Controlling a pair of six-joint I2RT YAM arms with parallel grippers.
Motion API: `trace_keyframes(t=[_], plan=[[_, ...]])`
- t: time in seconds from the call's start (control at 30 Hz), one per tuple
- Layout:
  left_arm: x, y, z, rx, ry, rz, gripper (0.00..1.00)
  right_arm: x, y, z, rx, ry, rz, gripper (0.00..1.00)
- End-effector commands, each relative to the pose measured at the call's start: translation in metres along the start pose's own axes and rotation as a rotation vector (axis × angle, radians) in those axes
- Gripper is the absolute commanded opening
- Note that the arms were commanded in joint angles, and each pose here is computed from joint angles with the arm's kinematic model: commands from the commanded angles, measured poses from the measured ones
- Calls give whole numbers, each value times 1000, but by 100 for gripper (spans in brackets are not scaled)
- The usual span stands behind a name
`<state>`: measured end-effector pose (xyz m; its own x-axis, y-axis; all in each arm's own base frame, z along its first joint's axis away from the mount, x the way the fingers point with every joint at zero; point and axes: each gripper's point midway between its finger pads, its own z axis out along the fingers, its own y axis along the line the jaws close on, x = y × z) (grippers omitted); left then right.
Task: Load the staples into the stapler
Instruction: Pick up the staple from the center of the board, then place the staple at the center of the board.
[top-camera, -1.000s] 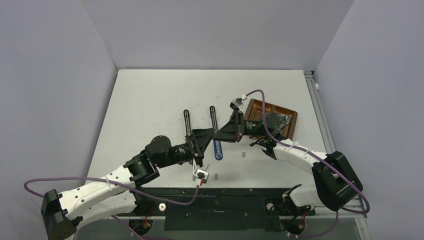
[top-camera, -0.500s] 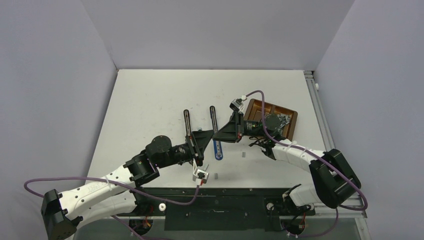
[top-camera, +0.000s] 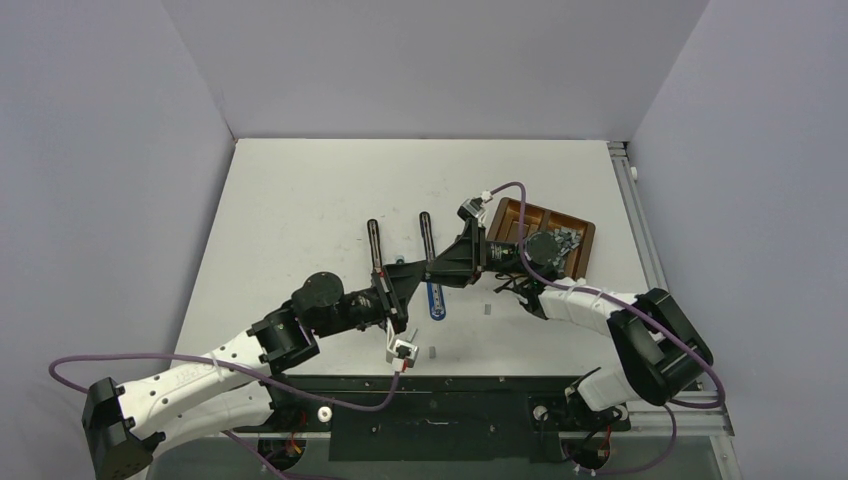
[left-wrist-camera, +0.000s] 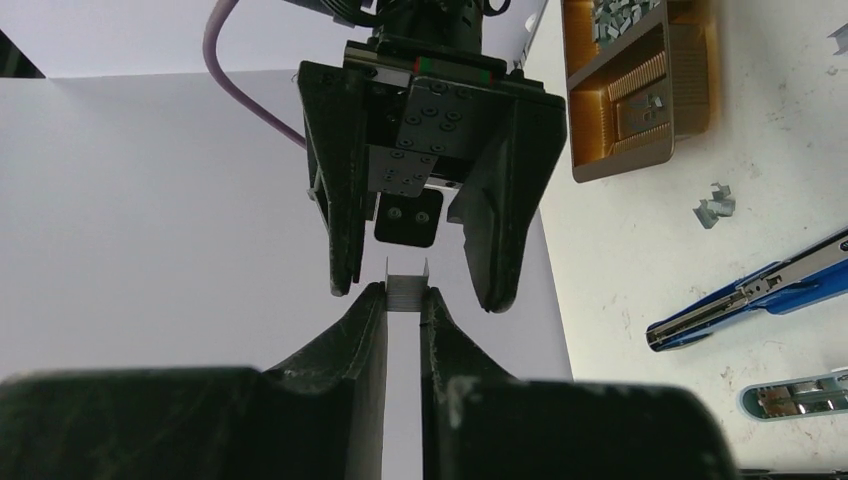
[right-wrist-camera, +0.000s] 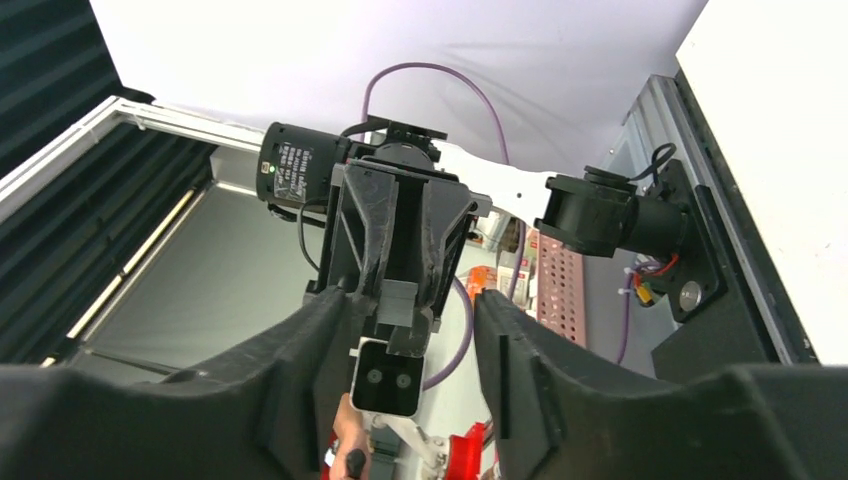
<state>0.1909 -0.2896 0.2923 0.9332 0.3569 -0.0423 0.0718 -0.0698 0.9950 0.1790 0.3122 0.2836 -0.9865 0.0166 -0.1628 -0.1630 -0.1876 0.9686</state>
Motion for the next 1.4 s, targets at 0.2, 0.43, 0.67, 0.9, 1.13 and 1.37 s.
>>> trace_keyframes(t=[0.2, 0.43, 0.67, 0.9, 1.13, 1.37], plan=[[-9, -1, -2, 33, -37, -20, 0, -25, -17, -31, 226, -58, -158, 67], [-24, -62, 9, 284, -130, -20, 2, -76, -42, -109, 781, -209, -291, 70], [-42, -126, 36, 547, -250, 59, 8, -91, -35, -137, 923, -361, -312, 70], [-56, -181, 68, 763, -354, 197, 8, -95, -24, -154, 992, -451, -366, 70], [-51, -224, 75, 974, -366, 291, 8, -90, -31, -170, 1062, -471, -368, 70], [-53, -247, 76, 1107, -362, 345, 8, -86, -39, -174, 1061, -461, -353, 70]])
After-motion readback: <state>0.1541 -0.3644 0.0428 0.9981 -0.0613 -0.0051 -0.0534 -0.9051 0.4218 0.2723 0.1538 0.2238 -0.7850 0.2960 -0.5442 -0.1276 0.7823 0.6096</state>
